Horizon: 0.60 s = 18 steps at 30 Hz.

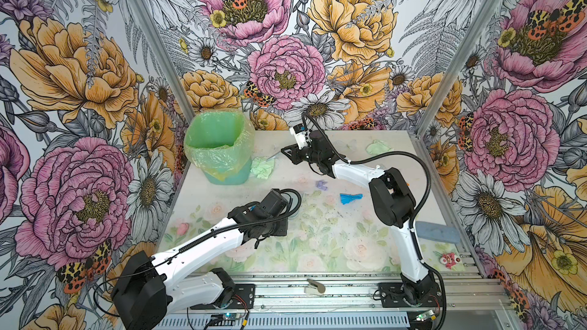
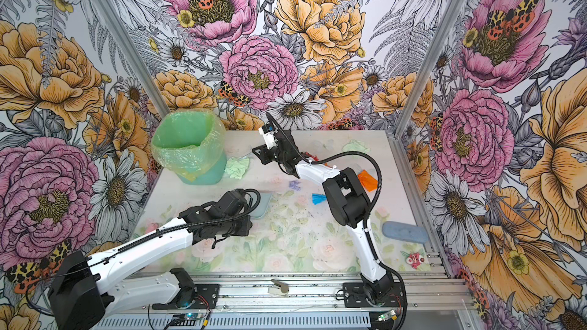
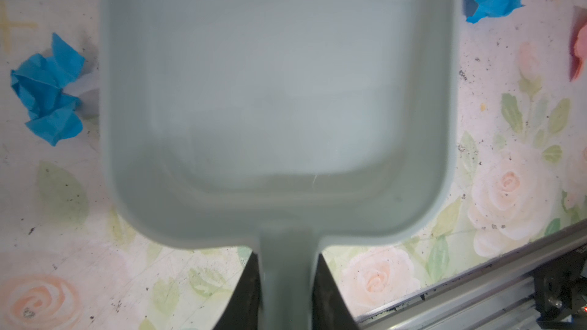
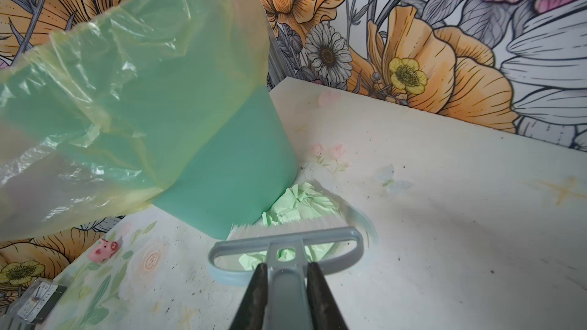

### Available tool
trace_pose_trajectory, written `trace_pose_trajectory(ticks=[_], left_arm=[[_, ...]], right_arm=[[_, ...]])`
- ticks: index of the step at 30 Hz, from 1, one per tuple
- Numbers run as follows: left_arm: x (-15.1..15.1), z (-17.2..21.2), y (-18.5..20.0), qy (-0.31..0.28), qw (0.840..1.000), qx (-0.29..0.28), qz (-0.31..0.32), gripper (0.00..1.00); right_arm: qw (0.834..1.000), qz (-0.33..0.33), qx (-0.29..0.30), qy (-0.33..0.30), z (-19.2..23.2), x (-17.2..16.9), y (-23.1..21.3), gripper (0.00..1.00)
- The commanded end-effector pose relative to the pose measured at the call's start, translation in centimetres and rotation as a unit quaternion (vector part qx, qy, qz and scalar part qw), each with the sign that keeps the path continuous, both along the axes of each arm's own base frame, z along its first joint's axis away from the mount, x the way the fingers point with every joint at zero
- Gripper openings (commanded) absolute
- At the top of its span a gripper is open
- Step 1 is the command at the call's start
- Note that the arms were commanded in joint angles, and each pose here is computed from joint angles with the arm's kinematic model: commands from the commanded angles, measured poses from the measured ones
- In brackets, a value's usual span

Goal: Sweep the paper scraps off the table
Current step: 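Push the light green paper scrap with the brush bristles using the right gripper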

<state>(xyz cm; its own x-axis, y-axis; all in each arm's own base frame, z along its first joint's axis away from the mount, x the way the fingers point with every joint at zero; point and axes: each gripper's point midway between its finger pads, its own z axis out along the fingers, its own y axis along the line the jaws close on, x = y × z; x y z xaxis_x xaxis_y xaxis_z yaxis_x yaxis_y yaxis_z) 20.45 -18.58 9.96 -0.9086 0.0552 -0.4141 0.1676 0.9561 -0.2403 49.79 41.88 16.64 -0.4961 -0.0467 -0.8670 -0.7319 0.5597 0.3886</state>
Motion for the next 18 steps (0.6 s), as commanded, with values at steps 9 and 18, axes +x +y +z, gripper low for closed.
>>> trace_pose_trajectory(ticks=[9, 18], left_arm=[[-0.1, -1.1, 0.3, 0.008, 1.000, 0.019, 0.006, 0.16], [0.0, -1.3, 0.3, 0.008, 1.000, 0.025, 0.006, 0.17]], right_arm=[[1.000, 0.002, -0.004, -0.005, -2.6, 0.4, 2.4, 0.00], [0.998, -0.008, -0.062, 0.007, -5.5, 0.0, 1.0, 0.00]])
